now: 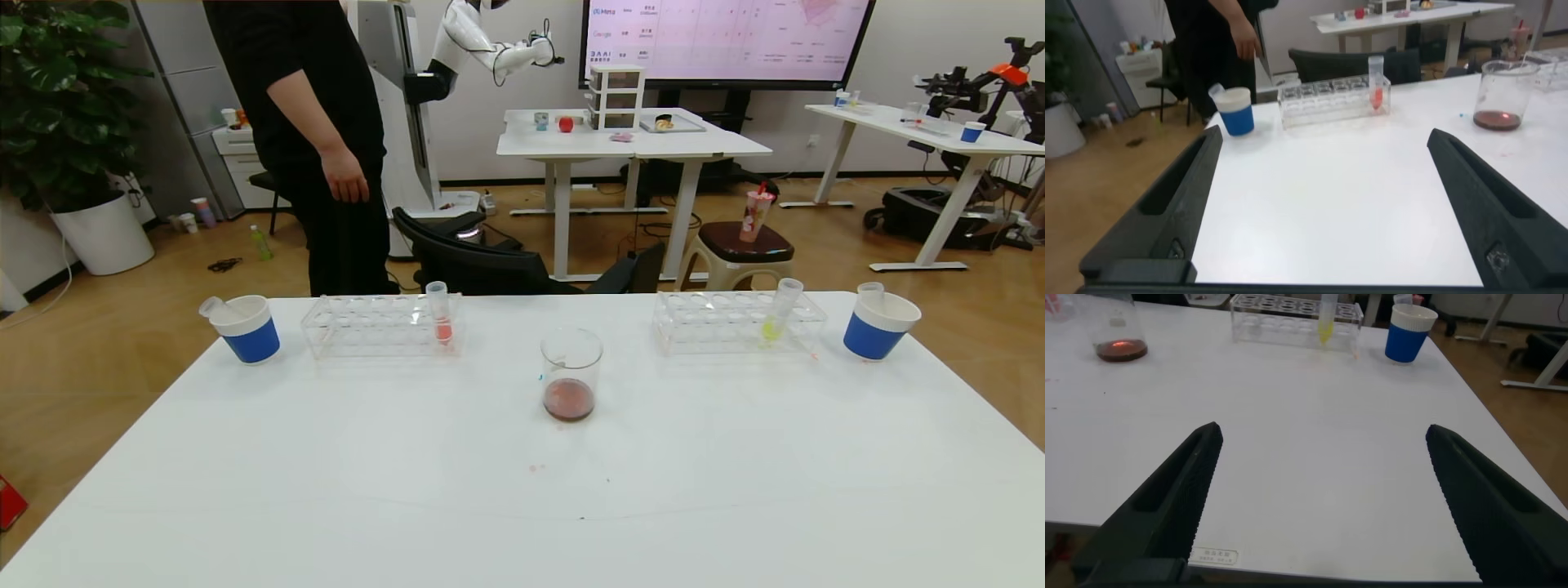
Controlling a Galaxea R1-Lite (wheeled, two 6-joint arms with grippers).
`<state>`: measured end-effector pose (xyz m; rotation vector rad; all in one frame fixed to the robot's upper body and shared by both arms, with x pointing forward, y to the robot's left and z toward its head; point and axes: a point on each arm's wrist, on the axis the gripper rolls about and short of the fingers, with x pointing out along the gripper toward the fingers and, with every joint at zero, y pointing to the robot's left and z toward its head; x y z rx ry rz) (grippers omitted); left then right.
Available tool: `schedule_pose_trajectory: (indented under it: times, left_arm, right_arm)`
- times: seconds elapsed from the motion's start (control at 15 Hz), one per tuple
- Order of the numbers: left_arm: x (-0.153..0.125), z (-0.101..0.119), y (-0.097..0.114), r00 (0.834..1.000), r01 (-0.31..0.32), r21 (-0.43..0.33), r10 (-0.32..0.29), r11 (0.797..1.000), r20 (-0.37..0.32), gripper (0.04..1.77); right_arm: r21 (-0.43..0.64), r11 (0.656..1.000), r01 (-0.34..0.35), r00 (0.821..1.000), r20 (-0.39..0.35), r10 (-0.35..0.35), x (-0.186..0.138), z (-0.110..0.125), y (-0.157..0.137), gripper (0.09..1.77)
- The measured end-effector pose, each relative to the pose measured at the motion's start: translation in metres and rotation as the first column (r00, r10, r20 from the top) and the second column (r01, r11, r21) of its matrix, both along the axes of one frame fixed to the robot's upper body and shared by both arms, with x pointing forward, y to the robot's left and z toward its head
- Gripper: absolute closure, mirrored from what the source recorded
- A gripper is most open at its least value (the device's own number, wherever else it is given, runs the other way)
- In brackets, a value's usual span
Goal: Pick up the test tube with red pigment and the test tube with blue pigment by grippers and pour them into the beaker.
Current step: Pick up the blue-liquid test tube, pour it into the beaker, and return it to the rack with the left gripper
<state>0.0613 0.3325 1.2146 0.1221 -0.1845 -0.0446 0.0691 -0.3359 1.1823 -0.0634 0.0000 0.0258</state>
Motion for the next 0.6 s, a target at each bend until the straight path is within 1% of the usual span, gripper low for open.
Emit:
schedule_pose_trajectory:
  times: [0.07,0.13,0.2,0.4,0.6]
  left_arm:
    - [0.004,-0.014,0.0,0.997,0.002,-0.022,-0.004,1.0,-0.076,0.06]
    - [0.006,-0.026,0.0,0.988,-0.007,-0.042,0.0,0.999,-0.157,0.06]
    - [0.007,-0.03,0.0,0.984,-0.018,-0.054,0.008,0.998,-0.18,0.06]
    - [0.008,-0.032,0.0,0.983,-0.023,-0.057,0.013,0.998,-0.185,0.06]
    - [0.008,-0.032,0.001,0.983,-0.035,-0.1,0.016,0.994,-0.184,0.06]
  right_arm:
    - [0.0,1.0,0.0,1.0,0.0,0.0,0.0,0.0,0.0,0.12]
    - [0.0,1.0,0.0,1.0,0.0,0.0,0.0,0.0,0.0,0.12]
    - [0.0,1.0,0.0,1.0,0.0,0.0,0.0,0.0,0.0,0.12]
    - [0.0,1.0,0.0,1.0,0.0,0.0,0.0,0.0,0.0,0.12]
    - [0.001,1.0,0.0,1.0,-0.001,0.0,0.0,0.0,0.0,0.12]
